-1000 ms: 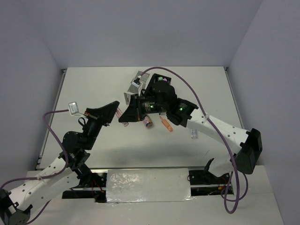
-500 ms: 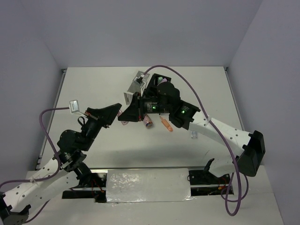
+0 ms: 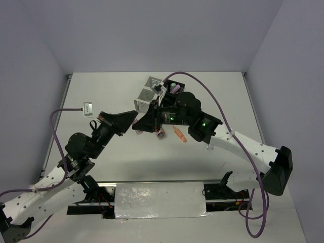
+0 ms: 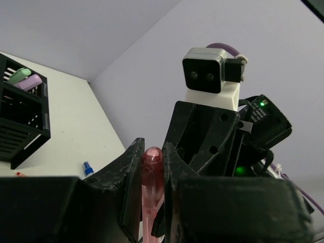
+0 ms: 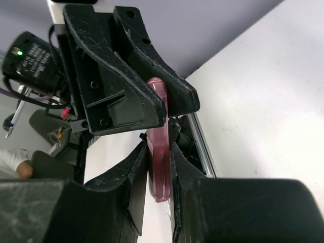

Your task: Sort the stationery into containers

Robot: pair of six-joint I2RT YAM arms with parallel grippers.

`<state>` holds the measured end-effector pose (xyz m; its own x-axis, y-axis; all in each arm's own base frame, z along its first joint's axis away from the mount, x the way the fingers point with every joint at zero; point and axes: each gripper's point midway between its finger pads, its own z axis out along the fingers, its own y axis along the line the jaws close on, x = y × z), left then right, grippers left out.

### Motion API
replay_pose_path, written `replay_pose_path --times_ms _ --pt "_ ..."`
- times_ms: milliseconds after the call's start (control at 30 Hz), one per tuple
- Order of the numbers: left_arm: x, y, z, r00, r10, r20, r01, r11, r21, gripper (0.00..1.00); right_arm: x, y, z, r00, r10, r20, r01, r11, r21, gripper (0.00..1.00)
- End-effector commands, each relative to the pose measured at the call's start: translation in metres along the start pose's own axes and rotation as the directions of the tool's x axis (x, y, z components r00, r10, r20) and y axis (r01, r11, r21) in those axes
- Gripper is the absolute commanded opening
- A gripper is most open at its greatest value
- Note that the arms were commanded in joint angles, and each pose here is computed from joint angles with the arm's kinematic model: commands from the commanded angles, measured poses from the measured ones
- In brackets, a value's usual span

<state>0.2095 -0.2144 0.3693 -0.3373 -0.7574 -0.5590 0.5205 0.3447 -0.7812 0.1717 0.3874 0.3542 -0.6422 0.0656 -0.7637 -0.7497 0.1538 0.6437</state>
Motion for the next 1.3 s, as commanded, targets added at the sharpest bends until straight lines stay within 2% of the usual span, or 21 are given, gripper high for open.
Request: replay_pose_path --times_ms 0,67,100,133,167,200,233,267,300,367,500,567,733,767,867,1000,1067,1200,1267 --pt "0.072 0.055 -0.023 0.938 0.098 -0.331 -0.154 0.977 -0.150 0.00 -0.093 0.026 -0.012 0.933 -0.176 0.314 0.167 0.984 0.055 0.00" --pt "0.059 0.063 -0.023 0.941 0.127 -0.315 -0.203 0.954 -0.222 0.00 -0.081 0.005 -0.010 0.946 -0.162 0.282 0.135 0.984 0.114 0.00" --pt "0.040 0.054 -0.018 0.947 0.158 -0.281 -0.230 0.942 -0.245 0.05 -0.072 -0.009 -0.009 0.955 -0.154 0.254 0.115 0.980 0.160 0.00" --pt "0.027 0.068 -0.022 0.944 0.194 -0.268 -0.281 0.897 -0.342 0.31 -0.062 -0.022 -0.009 0.961 -0.151 0.230 0.107 0.975 0.192 0.00" --pt "0.019 0.072 -0.020 0.938 0.221 -0.268 -0.315 0.866 -0.388 0.48 -0.055 -0.031 -0.010 0.967 -0.141 0.214 0.093 0.972 0.218 0.00" --pt "-0.013 0.060 -0.014 0.943 0.270 -0.192 -0.329 0.838 -0.436 0.62 -0.053 -0.043 -0.012 0.969 -0.130 0.211 0.075 0.966 0.249 0.00" --pt "-0.023 0.063 -0.017 0.933 0.296 -0.203 -0.359 0.799 -0.483 0.85 -0.046 -0.053 -0.014 0.974 -0.117 0.194 0.061 0.961 0.270 0.00" --pt "-0.034 0.061 -0.015 0.929 0.319 -0.188 -0.370 0.777 -0.510 0.95 -0.042 -0.060 -0.016 0.977 -0.108 0.186 0.052 0.958 0.282 0.00" --pt "-0.051 0.049 -0.006 0.925 0.343 -0.165 -0.377 0.763 -0.526 0.99 -0.041 -0.065 -0.018 0.977 -0.103 0.186 0.045 0.956 0.291 0.00" --pt "-0.075 0.041 0.000 0.909 0.388 -0.148 -0.399 0.715 -0.575 0.99 -0.038 -0.080 -0.026 0.979 -0.091 0.183 0.028 0.947 0.321 0.00" --pt "-0.098 0.031 0.002 0.901 0.418 -0.118 -0.403 0.703 -0.586 0.99 -0.047 -0.112 -0.040 0.977 -0.117 0.180 0.033 0.911 0.412 0.00" --pt "-0.097 0.028 -0.005 0.892 0.429 -0.143 -0.430 0.707 -0.562 0.99 -0.049 -0.149 -0.047 0.982 -0.105 0.158 0.011 0.863 0.505 0.00" --pt "-0.066 0.036 -0.028 0.849 0.446 -0.283 -0.528 0.724 -0.443 0.99 -0.097 -0.196 -0.054 0.967 -0.178 0.180 0.029 0.786 0.618 0.00" --pt "-0.052 0.044 -0.037 0.829 0.449 -0.332 -0.555 0.729 -0.401 0.99 -0.101 -0.219 -0.054 0.964 -0.202 0.172 0.038 0.748 0.663 0.00" --pt "-0.035 0.064 -0.058 0.795 0.461 -0.395 -0.597 0.708 -0.377 0.99 -0.129 -0.243 -0.036 0.946 -0.291 0.142 0.130 0.743 0.657 0.00" --pt "-0.028 0.083 -0.077 0.791 0.467 -0.394 -0.605 0.693 -0.393 0.99 -0.161 -0.270 -0.018 0.902 -0.407 0.147 0.213 0.714 0.667 0.01" --pt "-0.026 0.086 -0.079 0.805 0.468 -0.365 -0.589 0.709 -0.388 0.99 -0.165 -0.290 -0.011 0.898 -0.421 0.131 0.229 0.699 0.678 0.02" --pt "-0.030 0.092 -0.086 0.813 0.461 -0.357 -0.580 0.696 -0.423 0.99 -0.185 -0.305 -0.004 0.876 -0.456 0.155 0.234 0.685 0.690 0.04" --pt "-0.026 0.097 -0.089 0.798 0.462 -0.387 -0.599 0.681 -0.422 0.99 -0.182 -0.316 0.002 0.877 -0.458 0.148 0.244 0.689 0.683 0.04"
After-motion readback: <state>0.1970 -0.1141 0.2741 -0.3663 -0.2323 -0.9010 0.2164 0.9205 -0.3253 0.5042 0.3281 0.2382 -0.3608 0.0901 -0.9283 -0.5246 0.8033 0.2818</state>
